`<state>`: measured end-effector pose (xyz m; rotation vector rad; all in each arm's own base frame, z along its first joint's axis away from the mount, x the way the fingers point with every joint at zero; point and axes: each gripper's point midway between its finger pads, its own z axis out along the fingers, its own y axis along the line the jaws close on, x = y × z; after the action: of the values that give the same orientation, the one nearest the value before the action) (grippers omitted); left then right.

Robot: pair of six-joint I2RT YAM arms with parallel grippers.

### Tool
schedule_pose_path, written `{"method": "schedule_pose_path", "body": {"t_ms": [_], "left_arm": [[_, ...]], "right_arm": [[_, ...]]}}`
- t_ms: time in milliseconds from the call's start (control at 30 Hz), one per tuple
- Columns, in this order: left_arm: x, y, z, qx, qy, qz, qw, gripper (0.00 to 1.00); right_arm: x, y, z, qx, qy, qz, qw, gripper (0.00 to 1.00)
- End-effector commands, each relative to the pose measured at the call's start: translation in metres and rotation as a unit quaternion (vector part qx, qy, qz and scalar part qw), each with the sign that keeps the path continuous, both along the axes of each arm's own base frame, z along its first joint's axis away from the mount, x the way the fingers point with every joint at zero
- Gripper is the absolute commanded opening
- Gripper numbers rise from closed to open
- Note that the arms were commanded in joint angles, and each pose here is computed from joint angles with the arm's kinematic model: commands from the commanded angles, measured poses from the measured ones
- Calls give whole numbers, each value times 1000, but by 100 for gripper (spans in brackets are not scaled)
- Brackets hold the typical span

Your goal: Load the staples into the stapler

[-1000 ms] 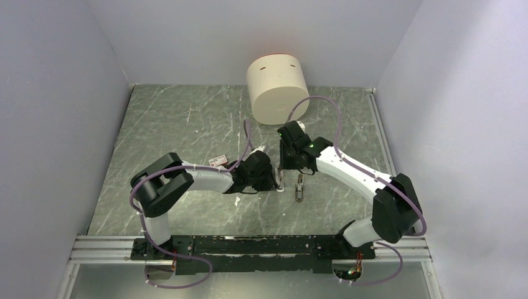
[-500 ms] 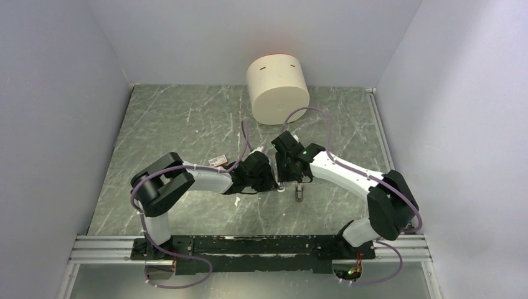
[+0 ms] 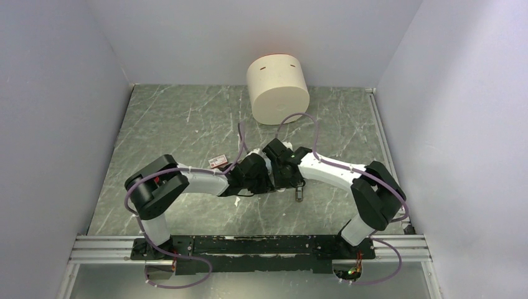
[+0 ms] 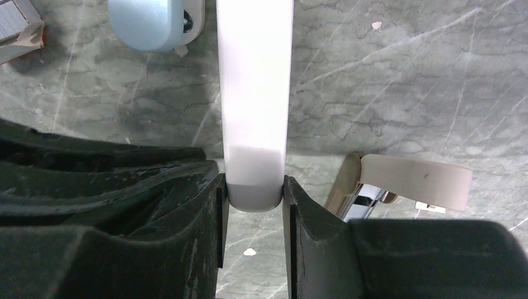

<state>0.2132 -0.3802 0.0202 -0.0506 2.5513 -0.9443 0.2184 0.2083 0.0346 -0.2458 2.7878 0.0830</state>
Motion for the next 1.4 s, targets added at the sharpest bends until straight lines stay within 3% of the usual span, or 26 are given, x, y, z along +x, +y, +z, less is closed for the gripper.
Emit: {"method": "schedule_pose_path", "body": {"t_ms": [0, 200, 567, 700, 967, 1367], "left_arm": [[1, 11, 16, -4, -3, 18, 1000, 17], [6, 28, 25, 4, -17, 53, 998, 19], [10, 39, 23, 17, -15, 71, 997, 18], [11, 41, 25, 17, -19, 72, 997, 18], [14, 42, 28, 21, -29, 71, 997, 19], [18, 44, 35, 26, -43, 70, 996, 21]], "right_arm": [[11, 0, -8, -5, -24, -19, 1000, 21], [9, -11, -22, -42, -11, -27, 999, 21], [9, -8, -32, -54, 5, -15, 998, 20], [15, -2, -15, -38, -19, -23, 999, 21], [31, 4, 25, -19, -61, -40, 997, 34], [38, 11, 43, 5, -78, -35, 996, 47]]}}
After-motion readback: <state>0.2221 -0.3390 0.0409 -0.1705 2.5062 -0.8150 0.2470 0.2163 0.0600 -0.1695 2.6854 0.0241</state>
